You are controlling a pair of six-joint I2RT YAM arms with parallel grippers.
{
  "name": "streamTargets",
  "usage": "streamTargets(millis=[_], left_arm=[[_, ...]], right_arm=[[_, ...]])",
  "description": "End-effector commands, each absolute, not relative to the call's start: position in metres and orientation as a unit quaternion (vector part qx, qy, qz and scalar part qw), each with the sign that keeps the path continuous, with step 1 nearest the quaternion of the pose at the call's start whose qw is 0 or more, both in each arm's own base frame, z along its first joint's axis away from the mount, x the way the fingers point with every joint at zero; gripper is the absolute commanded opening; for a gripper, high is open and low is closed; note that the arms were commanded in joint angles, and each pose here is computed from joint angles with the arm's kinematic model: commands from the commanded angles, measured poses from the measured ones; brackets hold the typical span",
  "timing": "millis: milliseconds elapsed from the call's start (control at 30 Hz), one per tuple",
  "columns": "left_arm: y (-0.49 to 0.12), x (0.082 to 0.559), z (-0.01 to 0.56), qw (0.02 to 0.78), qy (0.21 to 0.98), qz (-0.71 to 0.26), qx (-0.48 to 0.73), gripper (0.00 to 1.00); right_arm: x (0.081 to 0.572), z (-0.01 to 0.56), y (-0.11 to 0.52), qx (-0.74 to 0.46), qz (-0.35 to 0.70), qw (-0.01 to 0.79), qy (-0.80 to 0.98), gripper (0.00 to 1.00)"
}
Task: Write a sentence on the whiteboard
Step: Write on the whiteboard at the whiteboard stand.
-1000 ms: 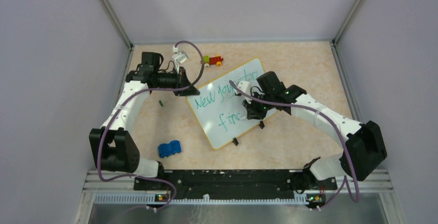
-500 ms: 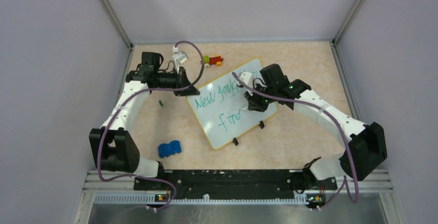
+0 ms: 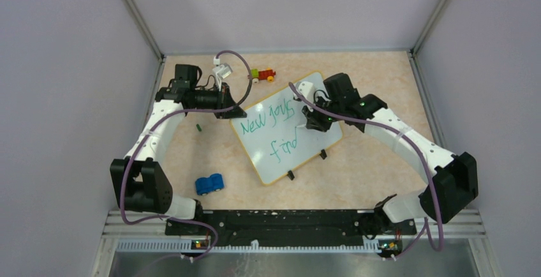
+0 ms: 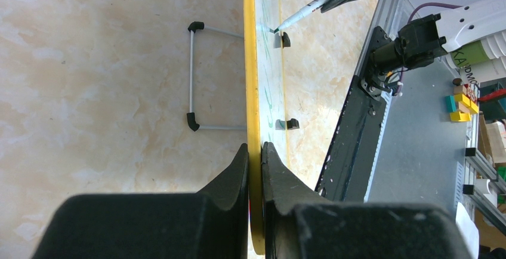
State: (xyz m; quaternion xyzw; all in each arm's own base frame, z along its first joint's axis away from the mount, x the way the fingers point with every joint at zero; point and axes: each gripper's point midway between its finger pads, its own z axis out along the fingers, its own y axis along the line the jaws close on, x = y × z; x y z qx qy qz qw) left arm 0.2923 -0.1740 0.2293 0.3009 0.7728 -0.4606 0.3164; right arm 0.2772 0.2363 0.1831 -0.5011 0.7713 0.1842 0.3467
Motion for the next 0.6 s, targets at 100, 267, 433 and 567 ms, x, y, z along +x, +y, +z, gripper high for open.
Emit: streamTargets(millis=[100, 267, 433, 567], left_arm=[[-0.177, 0.295, 0.217, 0.318, 0.77, -0.446, 0.328, 0.0], [-0.177, 0.295, 0.218, 0.32, 0.77, -0.444, 0.328, 0.0], [-0.177, 0.295, 0.218, 0.32, 0.77, -0.443, 0.329, 0.0], [-0.177, 0.295, 0.217, 0.319, 0.771, -0.444, 0.328, 0.0]], right_arm=[[0.278, 0.179, 0.237, -0.502, 0.194, 0.355, 0.765, 0.0], [0.27, 0.167, 0.236, -0.505, 0.199, 0.34, 0.768, 0.0], [0.264, 0.158, 0.234, -0.507, 0.2, 0.33, 0.771, 0.0], [0.258, 0.148, 0.232, -0.51, 0.2, 0.317, 0.774, 0.0]])
